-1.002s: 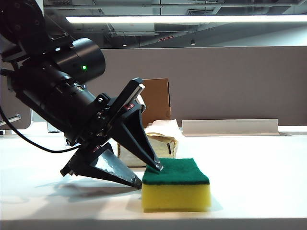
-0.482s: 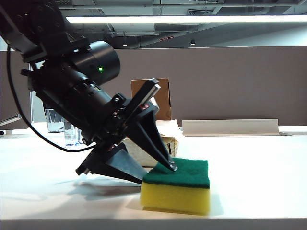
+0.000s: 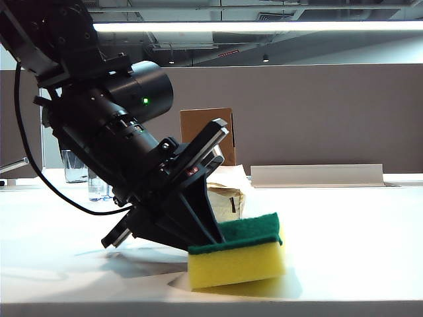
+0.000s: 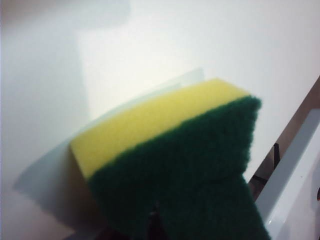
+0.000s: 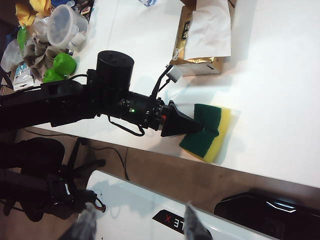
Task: Move the sponge from right to left to wipe the table, avoiding obstacles on the table, and finally reaching the bottle of mineral water.
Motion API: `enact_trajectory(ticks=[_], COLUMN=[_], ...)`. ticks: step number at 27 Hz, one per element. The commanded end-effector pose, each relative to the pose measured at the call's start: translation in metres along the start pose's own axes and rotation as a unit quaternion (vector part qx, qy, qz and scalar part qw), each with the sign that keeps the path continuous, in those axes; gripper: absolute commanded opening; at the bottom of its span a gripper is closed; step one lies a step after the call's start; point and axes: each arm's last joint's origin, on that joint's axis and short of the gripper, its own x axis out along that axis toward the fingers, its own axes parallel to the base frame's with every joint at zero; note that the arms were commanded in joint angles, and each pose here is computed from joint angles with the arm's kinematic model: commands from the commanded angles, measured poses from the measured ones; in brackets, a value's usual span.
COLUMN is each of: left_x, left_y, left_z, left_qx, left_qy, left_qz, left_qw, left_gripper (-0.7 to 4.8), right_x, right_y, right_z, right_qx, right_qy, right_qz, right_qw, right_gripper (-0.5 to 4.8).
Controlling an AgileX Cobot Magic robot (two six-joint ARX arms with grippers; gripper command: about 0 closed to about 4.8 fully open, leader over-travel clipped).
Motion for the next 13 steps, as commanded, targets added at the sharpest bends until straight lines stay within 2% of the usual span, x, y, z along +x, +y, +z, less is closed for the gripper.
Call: enact_trajectory(ticks=[1, 8, 13], left_x=[0.002, -0.007, -0.022], left_y=[0.012, 0.016, 0.027], left_z=[-0.014, -0.015, -0.014], left_qx=[-0.021, -0.012, -0.021], left_qy=[0.035, 0.042, 0.036], left_qz=[0.085, 0.107, 0.117], left_qw=[0.996, 0.993, 0.992], left_gripper=[-0.05, -0.05, -0.05], right_x=[-0.002, -0.002, -0.002], right_y=[0.002, 0.002, 0.003], right_z=[0.001, 0.001, 0.000], right_qx=[-0.006, -0.006, -0.004], right_qy=[-0.005, -0.004, -0.001], right_qz=[0.004, 0.008, 0.018], right_qw=[1.000, 1.000, 1.000], right_gripper=[2.28, 2.28, 2.28])
